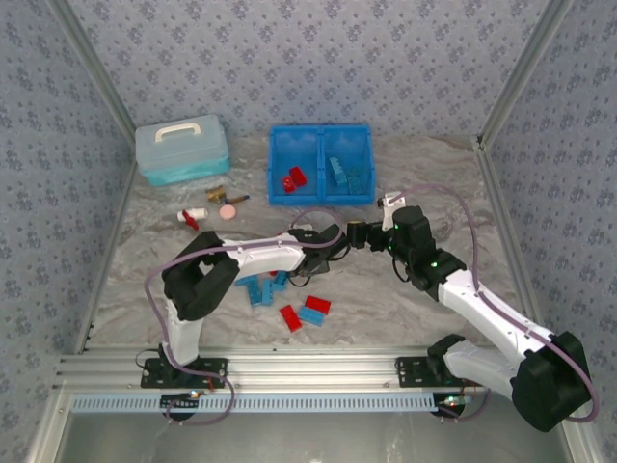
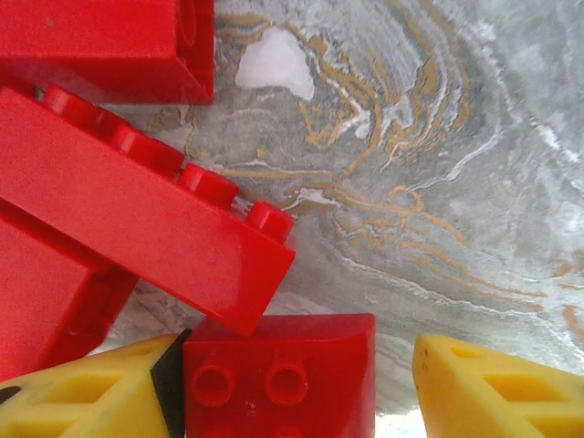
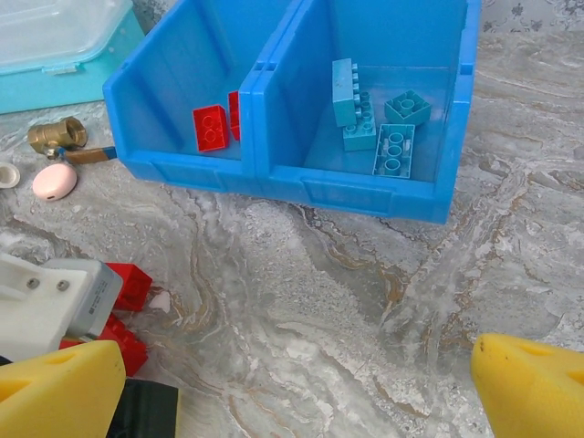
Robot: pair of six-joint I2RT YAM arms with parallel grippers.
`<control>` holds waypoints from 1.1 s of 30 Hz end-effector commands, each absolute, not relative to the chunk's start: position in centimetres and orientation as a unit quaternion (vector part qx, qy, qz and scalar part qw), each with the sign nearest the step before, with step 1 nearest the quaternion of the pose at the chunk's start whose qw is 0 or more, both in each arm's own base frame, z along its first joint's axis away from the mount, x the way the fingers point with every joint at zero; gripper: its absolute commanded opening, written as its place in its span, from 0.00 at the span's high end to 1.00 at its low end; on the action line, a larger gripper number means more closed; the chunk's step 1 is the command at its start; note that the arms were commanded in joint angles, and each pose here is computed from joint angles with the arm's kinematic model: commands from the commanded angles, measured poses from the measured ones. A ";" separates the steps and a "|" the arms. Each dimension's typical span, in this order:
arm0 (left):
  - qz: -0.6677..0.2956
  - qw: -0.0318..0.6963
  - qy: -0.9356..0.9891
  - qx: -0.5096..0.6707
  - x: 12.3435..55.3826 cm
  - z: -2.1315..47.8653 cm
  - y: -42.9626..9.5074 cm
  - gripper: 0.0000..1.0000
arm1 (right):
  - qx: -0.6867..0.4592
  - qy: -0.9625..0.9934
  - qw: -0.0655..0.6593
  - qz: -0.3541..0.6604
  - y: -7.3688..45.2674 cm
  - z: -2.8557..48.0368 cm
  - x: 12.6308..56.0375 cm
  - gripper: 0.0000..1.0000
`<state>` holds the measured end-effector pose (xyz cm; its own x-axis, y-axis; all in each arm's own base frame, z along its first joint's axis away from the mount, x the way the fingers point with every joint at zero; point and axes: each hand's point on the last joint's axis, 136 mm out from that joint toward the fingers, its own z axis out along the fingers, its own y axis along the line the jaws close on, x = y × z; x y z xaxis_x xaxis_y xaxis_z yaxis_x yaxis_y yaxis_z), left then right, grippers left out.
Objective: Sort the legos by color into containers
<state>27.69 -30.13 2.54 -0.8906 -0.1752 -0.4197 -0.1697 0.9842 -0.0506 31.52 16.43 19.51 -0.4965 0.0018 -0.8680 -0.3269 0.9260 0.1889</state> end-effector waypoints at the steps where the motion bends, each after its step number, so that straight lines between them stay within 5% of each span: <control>1: 0.001 0.199 0.976 -0.092 27.3 1.0 -30.2 0.35 | -0.100 0.846 0.491 0.184 17.1 19.8 31.1 0.00; 13: -0.018 0.224 0.971 -0.080 28.2 4.8 -31.1 0.60 | -0.094 0.844 0.497 0.180 16.8 20.1 30.9 0.00; 22: -0.028 0.337 0.940 -0.049 33.7 15.0 -31.4 0.60 | -0.092 0.840 0.505 0.177 16.5 20.7 30.7 0.00; 33: -0.007 0.433 0.898 -0.080 45.9 22.6 -27.8 0.60 | -0.092 0.837 0.509 0.179 16.4 21.1 30.5 0.00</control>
<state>42.60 -29.44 22.07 -0.6469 -0.1971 -0.7366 -0.1215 0.9803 -0.1556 31.06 16.19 20.90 -0.4654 0.0249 -0.8847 -0.3203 0.9271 0.1946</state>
